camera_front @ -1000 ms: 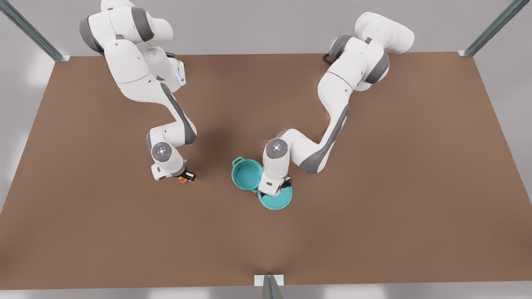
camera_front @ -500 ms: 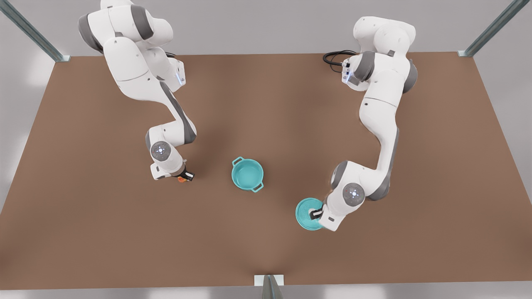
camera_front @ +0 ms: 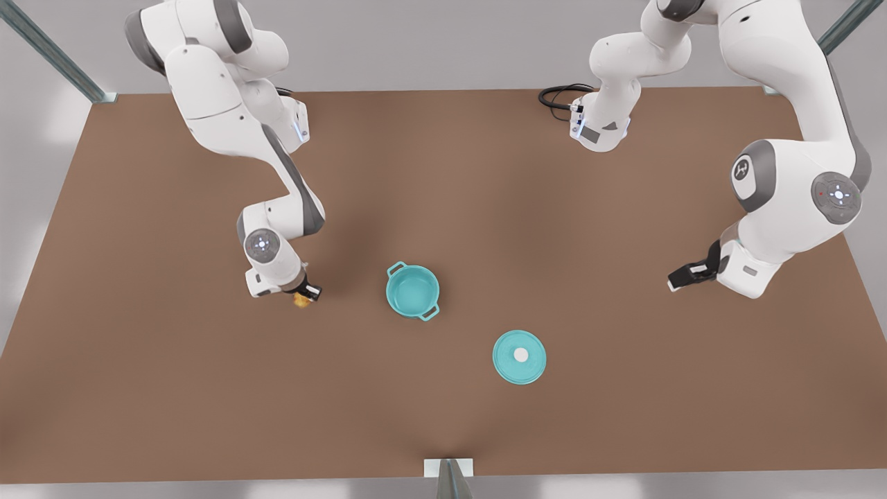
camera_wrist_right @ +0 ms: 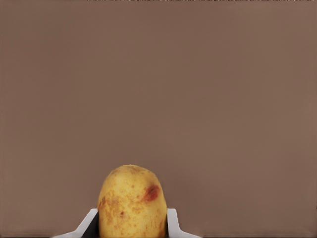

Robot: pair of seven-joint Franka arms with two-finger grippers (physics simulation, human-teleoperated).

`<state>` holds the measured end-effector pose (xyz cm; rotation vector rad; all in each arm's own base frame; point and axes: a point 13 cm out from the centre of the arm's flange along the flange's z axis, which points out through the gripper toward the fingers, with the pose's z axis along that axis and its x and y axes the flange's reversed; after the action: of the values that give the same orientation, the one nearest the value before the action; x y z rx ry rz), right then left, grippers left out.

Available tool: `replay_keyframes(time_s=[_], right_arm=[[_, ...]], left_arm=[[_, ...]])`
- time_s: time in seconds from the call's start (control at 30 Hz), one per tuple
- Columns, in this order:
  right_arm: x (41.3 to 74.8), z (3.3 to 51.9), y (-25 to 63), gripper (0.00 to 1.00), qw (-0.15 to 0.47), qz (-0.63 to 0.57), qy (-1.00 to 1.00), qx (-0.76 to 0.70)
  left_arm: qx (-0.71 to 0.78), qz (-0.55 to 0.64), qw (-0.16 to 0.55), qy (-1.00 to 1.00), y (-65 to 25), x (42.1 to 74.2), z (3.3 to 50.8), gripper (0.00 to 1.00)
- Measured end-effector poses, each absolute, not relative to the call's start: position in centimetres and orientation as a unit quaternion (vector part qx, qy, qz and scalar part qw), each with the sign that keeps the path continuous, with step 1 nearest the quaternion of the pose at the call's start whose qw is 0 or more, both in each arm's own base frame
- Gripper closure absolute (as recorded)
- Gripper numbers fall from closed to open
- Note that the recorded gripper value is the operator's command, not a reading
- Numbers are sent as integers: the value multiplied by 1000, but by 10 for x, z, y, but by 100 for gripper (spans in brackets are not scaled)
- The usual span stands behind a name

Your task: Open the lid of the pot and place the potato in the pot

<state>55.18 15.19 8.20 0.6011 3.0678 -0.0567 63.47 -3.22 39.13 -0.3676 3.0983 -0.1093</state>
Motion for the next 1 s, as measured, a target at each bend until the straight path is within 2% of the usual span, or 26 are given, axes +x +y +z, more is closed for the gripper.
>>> replay_keyframes(time_s=[0.23, 0.67, 0.8, 1.0], right_arm=[[551, 95, 174, 44, 5, -10, 983, 182], [555, 175, 331, 45, 29, 36, 994, 100], [547, 175, 379, 45, 21, 47, 995, 83], [540, 150, 440, 44, 9, 52, 996, 70]], left_arm=[[-76, -35, 9, 996, -38, 633, 389, 0], [-32, -35, 7, 999, -42, 632, 387, 0], [-24, -35, 7, 999, -43, 632, 386, 0], [-15, -35, 7, 999, -43, 632, 385, 0]])
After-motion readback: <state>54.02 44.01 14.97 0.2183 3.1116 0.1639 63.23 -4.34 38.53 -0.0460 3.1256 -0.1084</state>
